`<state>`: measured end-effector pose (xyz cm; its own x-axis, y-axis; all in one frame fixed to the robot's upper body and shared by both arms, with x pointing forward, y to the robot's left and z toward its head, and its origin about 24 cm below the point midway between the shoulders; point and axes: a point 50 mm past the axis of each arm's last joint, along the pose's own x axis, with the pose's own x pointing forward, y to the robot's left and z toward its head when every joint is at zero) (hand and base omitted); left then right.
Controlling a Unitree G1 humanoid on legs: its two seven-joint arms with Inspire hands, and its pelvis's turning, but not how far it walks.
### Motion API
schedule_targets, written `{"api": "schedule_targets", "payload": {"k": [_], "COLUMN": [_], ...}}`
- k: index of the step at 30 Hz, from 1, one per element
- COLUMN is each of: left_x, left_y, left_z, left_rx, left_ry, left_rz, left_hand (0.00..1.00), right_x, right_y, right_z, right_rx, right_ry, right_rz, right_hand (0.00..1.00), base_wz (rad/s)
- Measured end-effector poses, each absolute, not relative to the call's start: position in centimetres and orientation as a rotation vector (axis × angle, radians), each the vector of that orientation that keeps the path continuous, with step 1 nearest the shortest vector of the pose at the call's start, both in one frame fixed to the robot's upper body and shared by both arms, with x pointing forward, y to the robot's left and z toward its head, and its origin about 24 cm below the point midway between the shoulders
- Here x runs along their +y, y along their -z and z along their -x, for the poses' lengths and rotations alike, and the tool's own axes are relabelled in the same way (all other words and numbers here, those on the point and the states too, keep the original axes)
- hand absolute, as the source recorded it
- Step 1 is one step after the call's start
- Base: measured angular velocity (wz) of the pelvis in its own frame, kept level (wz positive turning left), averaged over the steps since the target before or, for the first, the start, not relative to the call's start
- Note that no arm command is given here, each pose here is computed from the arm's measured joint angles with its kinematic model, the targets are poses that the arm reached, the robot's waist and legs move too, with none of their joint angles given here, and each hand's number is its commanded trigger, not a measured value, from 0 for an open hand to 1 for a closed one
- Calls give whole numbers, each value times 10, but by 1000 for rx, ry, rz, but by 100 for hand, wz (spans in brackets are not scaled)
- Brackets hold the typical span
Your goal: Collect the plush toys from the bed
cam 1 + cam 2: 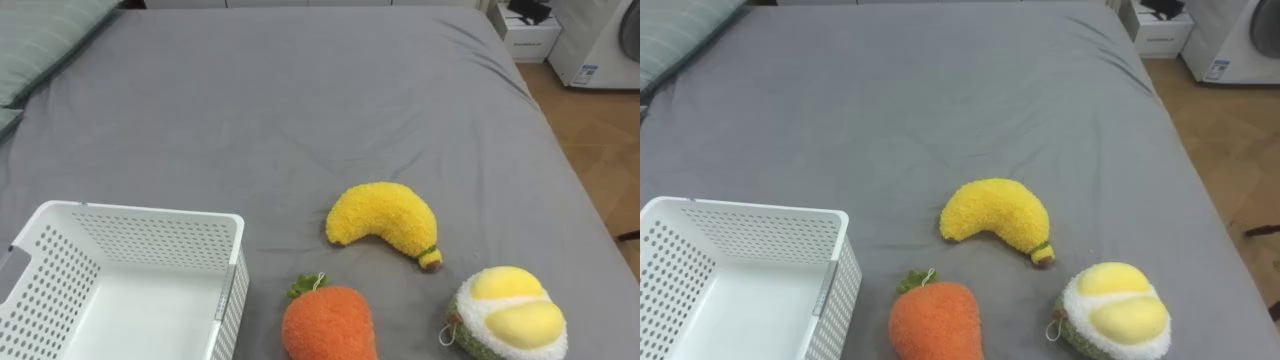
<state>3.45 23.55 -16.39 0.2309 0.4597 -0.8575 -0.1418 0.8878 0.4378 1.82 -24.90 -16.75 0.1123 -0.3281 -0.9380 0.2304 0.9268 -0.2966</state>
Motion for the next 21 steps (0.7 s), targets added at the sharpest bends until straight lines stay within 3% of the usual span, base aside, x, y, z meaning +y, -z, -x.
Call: {"api": "schedule_targets", "payload": {"k": [21], "left_x": [237], "left_y": [164], "left_z": [-29], "left_rx": [1295], "left_ry": [-431], "left_rz": [-294], "left_hand": [0], "right_x": [-247], "right_y": [168], "right_z": [-16], "right_rx": [1409], "right_ry": [435], "right_rz": [36], "right_hand": [0], "base_wz": [0]}}
